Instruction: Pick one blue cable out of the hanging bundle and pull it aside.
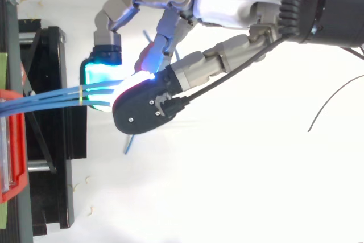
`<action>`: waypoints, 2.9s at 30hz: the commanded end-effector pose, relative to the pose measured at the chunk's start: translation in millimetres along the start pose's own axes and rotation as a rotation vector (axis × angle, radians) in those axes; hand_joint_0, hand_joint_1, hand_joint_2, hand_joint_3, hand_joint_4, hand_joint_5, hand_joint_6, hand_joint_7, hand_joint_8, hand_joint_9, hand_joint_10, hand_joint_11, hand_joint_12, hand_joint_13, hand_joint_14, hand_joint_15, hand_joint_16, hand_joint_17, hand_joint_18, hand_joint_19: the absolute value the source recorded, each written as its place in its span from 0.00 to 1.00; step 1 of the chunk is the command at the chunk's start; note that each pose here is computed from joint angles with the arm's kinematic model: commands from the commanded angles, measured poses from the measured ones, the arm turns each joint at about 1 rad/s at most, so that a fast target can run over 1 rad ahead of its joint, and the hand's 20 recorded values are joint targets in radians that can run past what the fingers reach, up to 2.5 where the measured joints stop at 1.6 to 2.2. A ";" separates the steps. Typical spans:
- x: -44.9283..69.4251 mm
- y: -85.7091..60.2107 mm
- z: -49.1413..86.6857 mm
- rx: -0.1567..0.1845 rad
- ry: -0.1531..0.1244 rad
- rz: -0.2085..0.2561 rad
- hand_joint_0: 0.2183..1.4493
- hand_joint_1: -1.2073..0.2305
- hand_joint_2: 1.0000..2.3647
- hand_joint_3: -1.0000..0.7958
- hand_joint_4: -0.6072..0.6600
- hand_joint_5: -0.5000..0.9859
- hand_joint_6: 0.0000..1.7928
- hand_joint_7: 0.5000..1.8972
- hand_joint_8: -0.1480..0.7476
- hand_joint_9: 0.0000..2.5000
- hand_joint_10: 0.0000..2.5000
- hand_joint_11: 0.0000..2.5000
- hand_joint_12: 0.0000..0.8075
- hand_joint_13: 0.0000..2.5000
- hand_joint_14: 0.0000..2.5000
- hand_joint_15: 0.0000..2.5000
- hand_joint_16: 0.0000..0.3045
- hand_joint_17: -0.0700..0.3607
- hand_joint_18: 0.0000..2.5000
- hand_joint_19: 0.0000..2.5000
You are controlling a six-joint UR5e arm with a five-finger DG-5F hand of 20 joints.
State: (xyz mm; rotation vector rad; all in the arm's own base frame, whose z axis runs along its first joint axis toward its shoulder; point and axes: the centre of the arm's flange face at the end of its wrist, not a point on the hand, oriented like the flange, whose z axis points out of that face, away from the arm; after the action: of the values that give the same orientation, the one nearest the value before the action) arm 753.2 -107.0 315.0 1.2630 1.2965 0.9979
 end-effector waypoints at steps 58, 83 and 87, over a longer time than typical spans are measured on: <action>-2.7 6.4 -12.2 0.053 0.005 -0.035 0.37 0.26 0.00 0.29 0.38 0.27 0.52 0.20 0.42 0.47 0.01 0.30 0.45 0.37 0.01 0.23 0.16 0.41 0.29 0.29; 2.1 3.8 -15.6 0.086 0.020 -0.037 0.29 0.30 0.01 0.36 0.41 0.31 0.48 0.32 0.43 0.51 0.01 0.27 0.47 0.37 0.01 0.23 0.17 0.43 0.28 0.30; 3.0 5.0 -16.0 0.084 0.021 -0.037 0.30 0.23 0.01 0.49 0.42 0.30 0.50 0.33 0.47 0.50 0.01 0.28 0.51 0.38 0.01 0.22 0.19 0.47 0.31 0.28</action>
State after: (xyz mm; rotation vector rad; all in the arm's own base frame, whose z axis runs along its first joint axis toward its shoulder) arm 738.3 -102.3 321.5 1.2914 1.3851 0.9408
